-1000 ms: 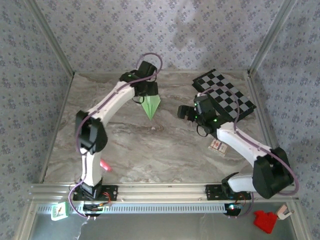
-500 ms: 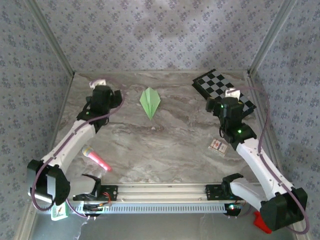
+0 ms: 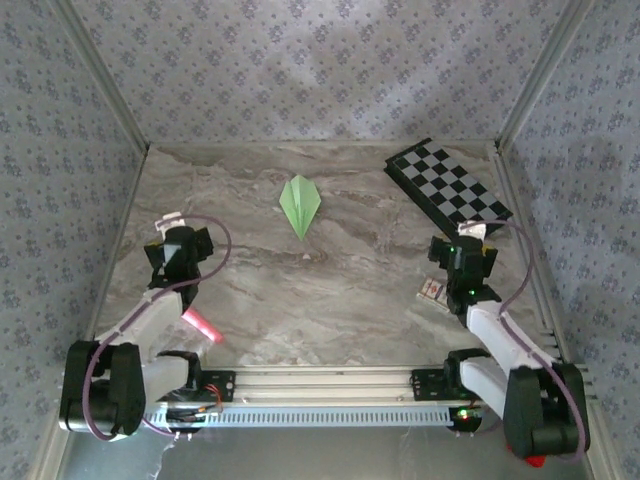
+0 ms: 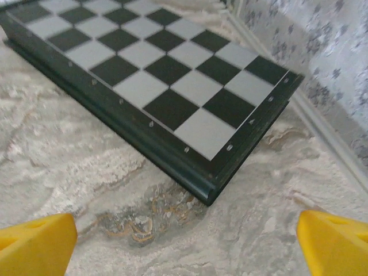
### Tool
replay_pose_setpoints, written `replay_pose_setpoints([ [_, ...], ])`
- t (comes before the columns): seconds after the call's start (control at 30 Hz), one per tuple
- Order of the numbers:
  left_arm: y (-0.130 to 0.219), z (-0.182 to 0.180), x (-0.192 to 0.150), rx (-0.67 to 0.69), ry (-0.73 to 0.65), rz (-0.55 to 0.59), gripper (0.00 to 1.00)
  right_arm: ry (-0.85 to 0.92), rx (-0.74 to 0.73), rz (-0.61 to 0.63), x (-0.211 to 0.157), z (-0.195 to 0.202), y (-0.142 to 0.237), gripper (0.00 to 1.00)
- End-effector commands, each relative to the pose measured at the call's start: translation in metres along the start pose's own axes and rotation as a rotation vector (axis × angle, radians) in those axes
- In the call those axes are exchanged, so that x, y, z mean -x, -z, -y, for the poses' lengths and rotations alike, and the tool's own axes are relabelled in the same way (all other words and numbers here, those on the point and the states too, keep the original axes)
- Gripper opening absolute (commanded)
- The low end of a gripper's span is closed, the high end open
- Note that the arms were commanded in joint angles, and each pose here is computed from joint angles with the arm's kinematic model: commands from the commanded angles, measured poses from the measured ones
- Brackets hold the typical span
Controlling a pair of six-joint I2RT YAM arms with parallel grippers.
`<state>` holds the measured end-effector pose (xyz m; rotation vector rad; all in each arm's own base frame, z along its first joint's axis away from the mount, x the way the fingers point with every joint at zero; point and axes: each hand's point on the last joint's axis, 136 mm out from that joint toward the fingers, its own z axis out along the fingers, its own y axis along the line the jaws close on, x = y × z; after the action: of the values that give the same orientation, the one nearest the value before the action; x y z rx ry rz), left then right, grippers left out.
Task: Fold a paper plane with a square sheet of paper (pick it up from the middle)
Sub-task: Reset both arms
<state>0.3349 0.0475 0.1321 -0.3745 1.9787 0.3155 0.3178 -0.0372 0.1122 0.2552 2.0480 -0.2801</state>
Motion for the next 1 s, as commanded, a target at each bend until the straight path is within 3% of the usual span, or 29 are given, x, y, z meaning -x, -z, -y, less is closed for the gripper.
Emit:
replay_pose_setpoints([
  [0.0,-0.001,0.015,0.022,-0.109,-0.016,0.144,1.00,-0.007,0.046,0.126,0.020,-0.011,-0.010,1.00],
  [0.2,-0.003,0.035,0.013,-0.242,-0.065,0.211,1.00,0.041,0.104,0.190,0.026,-0.023,-0.025,1.00],
  [0.47,-0.022,0.056,-0.007,-0.350,-0.095,0.193,1.00,0.090,0.271,0.201,0.019,-0.046,-0.041,1.00],
  [0.67,-0.038,0.057,-0.018,-0.339,-0.087,0.147,1.00,0.103,0.285,0.189,0.008,-0.051,-0.052,1.00],
  [0.83,-0.043,0.055,-0.018,-0.321,-0.087,0.128,1.00,0.085,0.225,0.108,0.009,-0.045,-0.066,1.00],
  [0.97,-0.059,0.049,-0.017,-0.262,-0.069,0.052,1.00,0.060,0.241,0.101,0.010,-0.043,-0.069,1.00],
])
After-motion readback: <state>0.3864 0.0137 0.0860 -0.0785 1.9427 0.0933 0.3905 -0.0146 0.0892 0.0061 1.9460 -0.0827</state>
